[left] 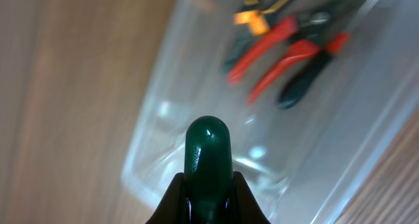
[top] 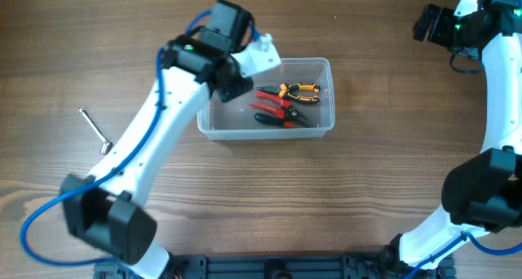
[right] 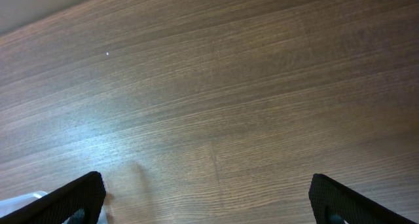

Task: Pack container
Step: 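Carry the green screwdriver into the container and open the left gripper, then grasp the silver socket wrench with the left gripper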

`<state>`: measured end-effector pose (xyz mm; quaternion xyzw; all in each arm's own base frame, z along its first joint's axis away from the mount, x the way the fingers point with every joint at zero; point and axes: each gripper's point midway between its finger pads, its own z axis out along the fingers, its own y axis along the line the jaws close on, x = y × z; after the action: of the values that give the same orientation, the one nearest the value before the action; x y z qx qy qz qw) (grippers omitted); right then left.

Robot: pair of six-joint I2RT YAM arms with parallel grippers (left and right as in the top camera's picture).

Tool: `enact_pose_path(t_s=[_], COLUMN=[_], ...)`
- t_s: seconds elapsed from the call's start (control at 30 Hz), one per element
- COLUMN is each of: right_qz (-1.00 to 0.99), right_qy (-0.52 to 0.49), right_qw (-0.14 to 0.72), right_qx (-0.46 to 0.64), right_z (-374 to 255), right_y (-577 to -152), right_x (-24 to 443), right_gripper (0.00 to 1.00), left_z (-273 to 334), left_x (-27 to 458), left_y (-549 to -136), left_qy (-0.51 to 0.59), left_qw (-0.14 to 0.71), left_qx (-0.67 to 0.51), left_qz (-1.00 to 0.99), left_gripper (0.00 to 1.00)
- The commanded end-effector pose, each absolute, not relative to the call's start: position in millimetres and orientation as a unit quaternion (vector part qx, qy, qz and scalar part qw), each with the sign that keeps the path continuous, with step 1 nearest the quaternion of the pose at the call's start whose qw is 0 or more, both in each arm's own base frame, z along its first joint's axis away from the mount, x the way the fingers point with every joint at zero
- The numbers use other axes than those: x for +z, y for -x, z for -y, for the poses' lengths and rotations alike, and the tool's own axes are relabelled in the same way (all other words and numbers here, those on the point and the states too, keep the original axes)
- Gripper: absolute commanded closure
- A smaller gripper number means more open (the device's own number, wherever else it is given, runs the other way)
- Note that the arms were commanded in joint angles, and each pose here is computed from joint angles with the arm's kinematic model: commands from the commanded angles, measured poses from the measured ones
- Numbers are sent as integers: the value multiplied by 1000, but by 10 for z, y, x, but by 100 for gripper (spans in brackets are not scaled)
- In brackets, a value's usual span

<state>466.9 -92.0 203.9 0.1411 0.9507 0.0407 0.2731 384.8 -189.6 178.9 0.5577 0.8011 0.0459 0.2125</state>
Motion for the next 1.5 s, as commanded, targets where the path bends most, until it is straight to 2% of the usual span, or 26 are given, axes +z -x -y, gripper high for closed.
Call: enact_pose_path(t_s=[0.0,0.07,0.13,0.27,0.37,0.47,0.53,0.57,0.63,0.8,0.9,0.93,1.03,1.13,1.23,1.3,1.4,1.47], right_qz=[-952,-952,-952,-952,-952,-952,-952,-952,-952,-952,-952,-952,-952,-952,-952,-952,-952,-952], right_qy=[-148,-148,-148,-148,-148,-148,-148,-148,-148,-148,-148,-148,-148,-148,-148,-148,-148,-148], right_qw=[265,265,265,265,265,265,265,265,265,265,265,265,265,265,265,265,265,265], right_qx=[45,45,45,45,45,45,45,45,45,45,45,45,45,45,45,45,45,45], right_z=[896,896,897,896,896,897,896,896,896,896,896,896,896,896,896,896,896,896], right_y=[-4682,-4682,-4681,-4682,-4682,-4681,-4682,-4682,-4682,-4682,-4682,-4682,-4682,-4682,-4682,-4682,-4682,-4682], right_x=[1963,1963,1963,1963,1963,1963,1963,1963,1963,1963,1963,1961,1963,1963,1963,1963,1961,1963], right_gripper=[0,0,1,0,0,0,0,0,0,0,0,0,0,0,0,0,0,0], left_z=[2235,2298,2317,2305,2189,2005,1888,1828,1766,1467,637,101,-892,-1348,-1641,-1809,-1833,-1944], left_x=[1264,990,746,638,667,710,849,981,1430,2479,2631,2502,2039,1464,986,683,460,391], left_y=[-3703,-3660,-3622,-3801,-4020,-4213,-4336,-4411,-4441,-4164,-3937,-3791,-3536,-3404,-3236,-3147,-3262,-3368], left_qy=[-623,-632,-691,-734,-722,-679,-612,-563,-456,-223,4,155,328,417,484,514,533,533], left_qw=[157,124,96,110,127,129,140,154,196,280,255,210,120,71,44,45,73,99], left_qx=[-21,-28,-27,-1,35,93,133,152,154,97,87,94,104,42,31,29,-19,-7], left_qz=[-766,-764,-716,-670,-679,-716,-767,-797,-854,-929,-963,-961,-931,-905,-873,-856,-843,-840], left_gripper=[96,96,96,96,84,62,27,16,6,9,12,12,7,8,7,14,27,28])
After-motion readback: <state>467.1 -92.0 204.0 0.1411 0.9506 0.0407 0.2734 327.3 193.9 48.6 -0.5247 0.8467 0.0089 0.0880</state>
